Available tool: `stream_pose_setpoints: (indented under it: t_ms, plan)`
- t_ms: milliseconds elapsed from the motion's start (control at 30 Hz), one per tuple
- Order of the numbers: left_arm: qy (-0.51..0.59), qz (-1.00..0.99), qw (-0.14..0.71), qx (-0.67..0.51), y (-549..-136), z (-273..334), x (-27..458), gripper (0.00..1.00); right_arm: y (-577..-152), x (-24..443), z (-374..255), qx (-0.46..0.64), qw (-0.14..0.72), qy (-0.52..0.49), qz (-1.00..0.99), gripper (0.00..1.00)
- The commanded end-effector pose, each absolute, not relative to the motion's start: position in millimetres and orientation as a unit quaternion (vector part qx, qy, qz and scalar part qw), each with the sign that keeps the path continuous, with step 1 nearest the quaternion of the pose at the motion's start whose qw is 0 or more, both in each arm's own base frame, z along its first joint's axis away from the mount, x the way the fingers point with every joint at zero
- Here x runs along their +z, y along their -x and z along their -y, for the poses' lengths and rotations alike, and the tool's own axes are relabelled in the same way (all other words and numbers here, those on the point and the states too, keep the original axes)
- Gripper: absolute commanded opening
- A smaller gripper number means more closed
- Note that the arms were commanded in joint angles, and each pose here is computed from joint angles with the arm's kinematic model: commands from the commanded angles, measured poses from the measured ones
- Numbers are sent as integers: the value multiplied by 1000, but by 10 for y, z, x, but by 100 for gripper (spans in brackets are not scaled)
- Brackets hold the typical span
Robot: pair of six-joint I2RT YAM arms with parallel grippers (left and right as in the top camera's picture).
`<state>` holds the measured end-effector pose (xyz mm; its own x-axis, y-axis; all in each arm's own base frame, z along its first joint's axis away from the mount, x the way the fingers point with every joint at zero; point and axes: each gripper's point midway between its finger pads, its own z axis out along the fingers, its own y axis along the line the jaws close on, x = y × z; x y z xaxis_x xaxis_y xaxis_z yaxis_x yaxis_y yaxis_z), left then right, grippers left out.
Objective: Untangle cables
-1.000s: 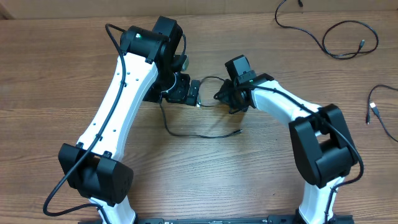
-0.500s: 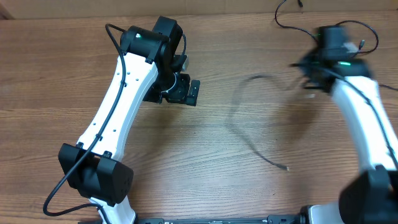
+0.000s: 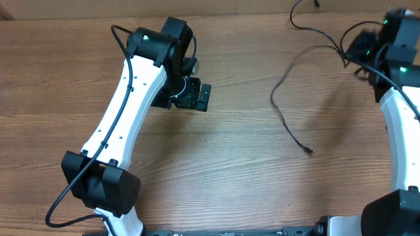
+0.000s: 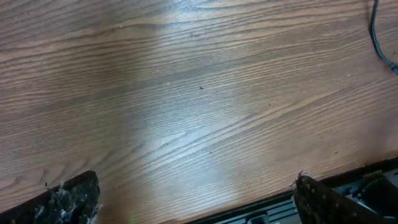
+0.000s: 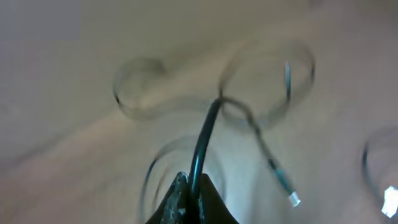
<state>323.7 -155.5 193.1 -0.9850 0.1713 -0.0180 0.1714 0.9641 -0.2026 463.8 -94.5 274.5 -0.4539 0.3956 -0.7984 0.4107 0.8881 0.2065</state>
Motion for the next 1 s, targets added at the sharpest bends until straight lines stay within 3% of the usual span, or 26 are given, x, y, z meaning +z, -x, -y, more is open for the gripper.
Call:
stream_pose_setpoints:
  t_ms: [0,200,400,500,600,800,833,867,933,967]
  plan:
    - [-87,-990,19,-112,-3216,1588,2072,100,-4652,3383,1248,-117,533,-200,-814,4]
    - [-87,-990,19,-112,-3216,1588,2072,100,-4257,3284,1706,-253,473,-280,-796,4]
    - [-87,-990,19,-112,-3216,1588,2072,100,-3695,2861,1989,-270,406,-463,-740,4]
    - [-87,-990,19,-112,-3216,1588,2072,100,-3603,2460,1844,-206,355,-497,-764,4]
    - [-87,-990,19,-112,-3216,1588,2072,100,-3661,2042,1335,-71,281,-471,-833,4]
    - [-87,-990,19,-112,-3216,1588,2072,100,-3801,1658,892,45,248,-443,-860,4]
    - [-87,-990,19,-112,-3216,1588,2072,100,-3800,1594,859,53,244,-441,-862,8]
    - [-87,-990,19,-112,-3217,1588,2072,100,-3776,1506,838,56,237,-441,-864,22]
    - [-87,-990,19,-112,-3216,1588,2072,100,-3709,1362,820,53,223,-442,-867,65]
    - [-87,-990,19,-112,-3216,1588,2072,100,-3675,1309,812,51,216,-443,-869,79]
